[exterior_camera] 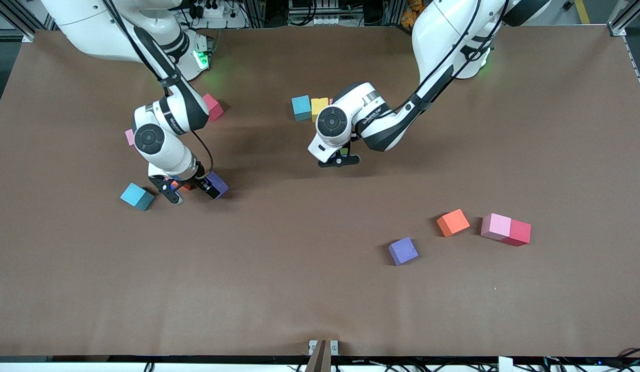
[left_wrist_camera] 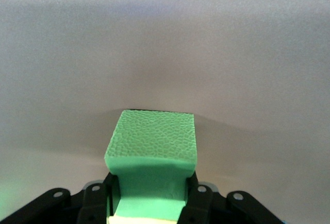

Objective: Form number 2 with 11 blocks
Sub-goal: 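Place the green cube beside yellow while the right gripper lifts purple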

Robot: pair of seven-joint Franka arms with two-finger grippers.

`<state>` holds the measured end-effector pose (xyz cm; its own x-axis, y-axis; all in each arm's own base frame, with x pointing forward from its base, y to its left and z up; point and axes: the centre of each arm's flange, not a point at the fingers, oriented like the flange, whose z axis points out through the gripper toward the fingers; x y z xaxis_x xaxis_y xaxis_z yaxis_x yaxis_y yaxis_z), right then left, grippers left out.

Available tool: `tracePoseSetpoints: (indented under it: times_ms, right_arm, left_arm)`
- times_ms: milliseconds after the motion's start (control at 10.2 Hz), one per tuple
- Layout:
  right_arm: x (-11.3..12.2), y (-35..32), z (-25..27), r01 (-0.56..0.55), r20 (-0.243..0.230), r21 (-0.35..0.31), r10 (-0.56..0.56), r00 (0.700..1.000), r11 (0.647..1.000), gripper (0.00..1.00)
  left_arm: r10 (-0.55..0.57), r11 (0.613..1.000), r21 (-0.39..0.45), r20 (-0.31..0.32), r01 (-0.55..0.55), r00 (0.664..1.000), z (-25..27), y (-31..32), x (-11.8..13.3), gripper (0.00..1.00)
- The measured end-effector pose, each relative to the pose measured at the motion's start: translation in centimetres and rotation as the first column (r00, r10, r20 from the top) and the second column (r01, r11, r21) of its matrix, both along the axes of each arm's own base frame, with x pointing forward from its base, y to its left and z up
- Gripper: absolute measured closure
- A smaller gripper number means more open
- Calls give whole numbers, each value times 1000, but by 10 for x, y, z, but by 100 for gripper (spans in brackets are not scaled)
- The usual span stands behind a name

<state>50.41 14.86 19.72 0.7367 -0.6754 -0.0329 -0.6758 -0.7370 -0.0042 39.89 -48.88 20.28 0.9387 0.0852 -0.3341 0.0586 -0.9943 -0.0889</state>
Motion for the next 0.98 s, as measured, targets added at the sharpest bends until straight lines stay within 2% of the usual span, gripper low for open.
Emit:
tracePoseSetpoints:
  times_ms: [489, 587, 684, 782, 880, 978]
  right_arm:
    - [-1, 1, -2, -2, -2, 1, 2, 1000, 1000, 0]
    - [-1, 1, -2, -2, -3, 1, 2, 1000, 1000, 1]
    - [-1, 1, -3, -2, -4, 2, 2, 1000, 1000, 14]
    - [-1, 1, -4, -2, -4, 2, 2, 1000, 1000, 29]
    - [-1, 2, -3, -3, -1, 3, 3, 1000, 1000, 39]
    - [-1, 2, -3, -3, -1, 3, 3, 1000, 1000, 39]
  left_arm:
    - [-4, 1000, 1, -2, 4, 1000, -1, -1, -2, 50]
    - [-5, 1000, 1, -2, 5, 1000, -1, -1, -3, 47]
    - [-5, 1000, 2, -3, 5, 1000, -2, -1, -3, 40]
    - [-3, 1000, 3, -4, 4, 1000, -3, -1, -2, 26]
    - [-3, 1000, 5, -6, 3, 1000, -4, 0, -2, 13]
    - [-2, 1000, 7, -7, 2, 1000, -4, 1, -3, 1]
